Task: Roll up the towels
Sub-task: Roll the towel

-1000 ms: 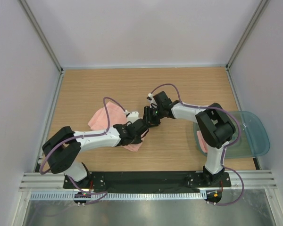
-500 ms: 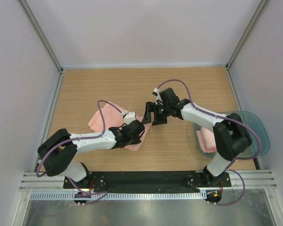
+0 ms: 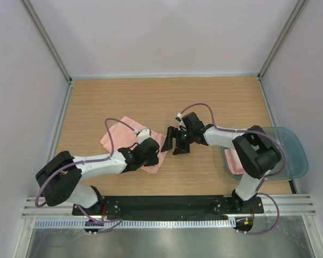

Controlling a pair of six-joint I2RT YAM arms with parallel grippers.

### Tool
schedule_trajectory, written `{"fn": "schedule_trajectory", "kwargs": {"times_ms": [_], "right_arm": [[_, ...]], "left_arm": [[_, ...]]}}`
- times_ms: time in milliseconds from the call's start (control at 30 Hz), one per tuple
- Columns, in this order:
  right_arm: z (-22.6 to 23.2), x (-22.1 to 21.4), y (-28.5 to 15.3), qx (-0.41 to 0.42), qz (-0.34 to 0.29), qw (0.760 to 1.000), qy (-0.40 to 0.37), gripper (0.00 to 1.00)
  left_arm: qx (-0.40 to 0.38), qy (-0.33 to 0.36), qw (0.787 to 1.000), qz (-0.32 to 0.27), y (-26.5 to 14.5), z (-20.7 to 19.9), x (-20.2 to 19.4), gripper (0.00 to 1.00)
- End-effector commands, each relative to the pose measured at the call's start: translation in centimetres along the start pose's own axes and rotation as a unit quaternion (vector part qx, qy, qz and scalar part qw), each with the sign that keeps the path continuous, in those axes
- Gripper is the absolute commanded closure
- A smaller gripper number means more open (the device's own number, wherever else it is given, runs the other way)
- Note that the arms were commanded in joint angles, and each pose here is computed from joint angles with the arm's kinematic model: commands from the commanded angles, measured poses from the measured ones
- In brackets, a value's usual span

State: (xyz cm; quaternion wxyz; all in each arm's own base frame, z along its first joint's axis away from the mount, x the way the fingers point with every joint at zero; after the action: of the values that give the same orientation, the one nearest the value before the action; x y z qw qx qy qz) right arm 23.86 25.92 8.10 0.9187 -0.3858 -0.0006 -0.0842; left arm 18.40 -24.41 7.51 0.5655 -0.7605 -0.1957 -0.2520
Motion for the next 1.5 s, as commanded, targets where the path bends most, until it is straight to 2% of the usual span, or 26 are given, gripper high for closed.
{"fn": "schedule_trajectory", "kwargs": {"times_ms": [0,167,300,333,400,433,533,1000,1100,1167,1267,1333,1400,1467], "right_arm": [[1.2,0.8,1.2,0.030,-0.007,0.999,-0.008,0.17],[0.0,0.8,3.6,0.028,-0.002,1.000,0.003,0.18],[-0.2,0.7,4.7,0.035,0.000,0.999,0.014,0.30],[-0.3,0.5,5.0,0.035,0.003,0.999,0.015,0.41],[-0.3,0.6,5.1,0.039,0.003,0.999,0.016,0.51],[-0.3,0.5,5.1,0.040,0.003,0.999,0.016,0.61],[-0.1,0.6,4.7,0.037,-0.001,0.999,0.011,0.70],[-1.3,4.1,2.9,-0.069,-0.029,0.997,0.025,0.86],[-2.1,4.3,2.8,-0.090,-0.029,0.995,0.027,0.86],[-2.5,4.4,2.5,-0.108,-0.029,0.993,0.026,0.90],[-2.3,4.6,1.9,-0.123,-0.025,0.992,0.014,0.94],[-1.9,4.8,1.3,-0.130,-0.023,0.991,0.005,0.94],[-1.5,5.0,0.8,-0.131,-0.026,0.991,-0.001,0.94],[-1.2,5.0,0.3,-0.135,-0.024,0.991,-0.006,0.94]], "left_arm": [[-0.008,-0.006,1.000,0.016,-0.5,0.6,-1.0,0.73],[-0.042,-0.016,0.999,0.007,-1.2,0.4,-0.9,0.72],[-0.050,-0.019,0.999,0.000,-1.6,0.5,-0.4,0.71],[-0.050,-0.020,0.999,0.002,-1.6,0.6,-0.5,0.71],[-0.052,-0.022,0.998,0.001,-1.7,0.8,-0.4,0.71],[-0.051,-0.022,0.998,0.000,-1.7,0.8,-0.3,0.71],[-0.050,-0.023,0.998,-0.001,-1.7,1.0,-0.4,0.71],[-0.063,0.028,0.997,0.019,-2.1,0.7,-2.5,0.73],[-0.051,0.034,0.998,0.014,-2.2,0.9,-2.3,0.73],[-0.025,0.049,0.998,0.002,-2.4,1.1,-1.5,0.73],[0.031,0.127,0.991,0.004,-3.5,1.3,-1.9,0.72],[0.062,0.167,0.983,-0.037,-4.7,-0.4,-0.3,0.72],[0.095,0.214,0.972,-0.031,-5.0,-0.7,-0.6,0.71],[0.098,0.242,0.963,-0.061,-6.0,-2.7,0.3,0.70]]}}
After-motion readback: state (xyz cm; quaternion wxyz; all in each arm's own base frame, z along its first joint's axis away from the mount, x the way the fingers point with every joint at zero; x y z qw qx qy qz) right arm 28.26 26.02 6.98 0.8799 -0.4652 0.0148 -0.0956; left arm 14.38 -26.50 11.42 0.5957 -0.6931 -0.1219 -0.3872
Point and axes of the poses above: each gripper's point midway between its finger pads, its own y axis out along the fingers, its own z axis along the line the jaws close on, x = y × z, the point moved 5 cm from there along -y, back along the fingers, and after that the axes turned 11 degrees about y, right-handed, at the moved point
